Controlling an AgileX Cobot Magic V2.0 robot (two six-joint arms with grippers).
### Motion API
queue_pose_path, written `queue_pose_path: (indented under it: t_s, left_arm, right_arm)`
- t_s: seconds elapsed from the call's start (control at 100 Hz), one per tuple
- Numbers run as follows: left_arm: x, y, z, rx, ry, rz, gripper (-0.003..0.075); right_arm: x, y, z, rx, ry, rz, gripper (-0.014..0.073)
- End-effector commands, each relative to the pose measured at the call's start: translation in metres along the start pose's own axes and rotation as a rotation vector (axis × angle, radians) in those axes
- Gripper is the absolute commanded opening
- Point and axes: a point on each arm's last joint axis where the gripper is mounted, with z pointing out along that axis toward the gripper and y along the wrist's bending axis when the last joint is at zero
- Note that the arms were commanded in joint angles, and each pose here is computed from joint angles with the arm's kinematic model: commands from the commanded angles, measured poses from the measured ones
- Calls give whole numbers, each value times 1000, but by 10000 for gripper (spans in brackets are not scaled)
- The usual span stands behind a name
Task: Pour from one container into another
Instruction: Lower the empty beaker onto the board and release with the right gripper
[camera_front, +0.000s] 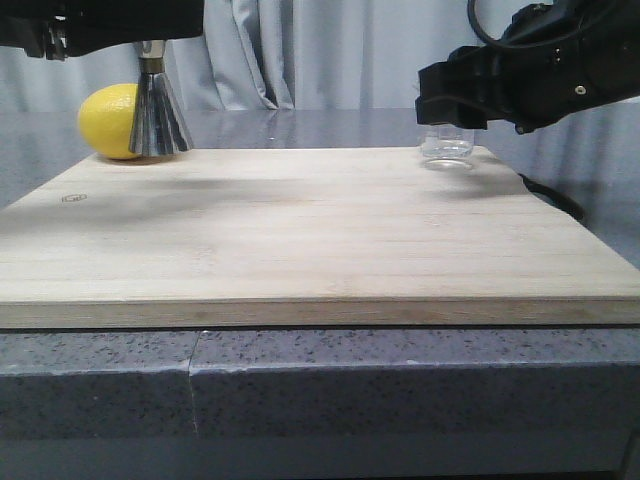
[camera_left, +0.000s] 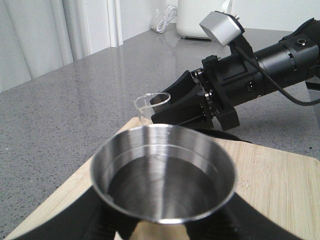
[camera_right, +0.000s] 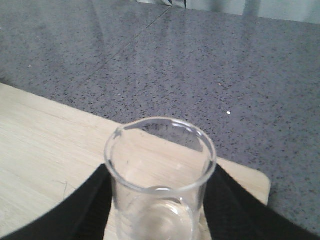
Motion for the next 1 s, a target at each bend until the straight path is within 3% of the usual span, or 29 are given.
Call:
queue_pose_path:
  t_s: [0.0,0.3,0.52,0.61,0.99]
  left_arm:
    - [-31,-7,-2,27,-156,17,291]
    - [-31,-7,-2,27,-156,17,291]
    - [-31,-7,-2,27,-156,17,291]
    - [-31,-7,-2,27,-156,17,291]
    - [-31,-7,-2,27,-156,17,291]
  right_arm:
    - [-22,1,-4,-20,-120,-20,293]
    - [-18,0,-2,-19,-102,-19,312]
    - [-18,0,-3,-12,-88,-16,524]
    - [-19,0,-7,4,-49,-18,571]
    - [-28,7,-54,132,224,9,572]
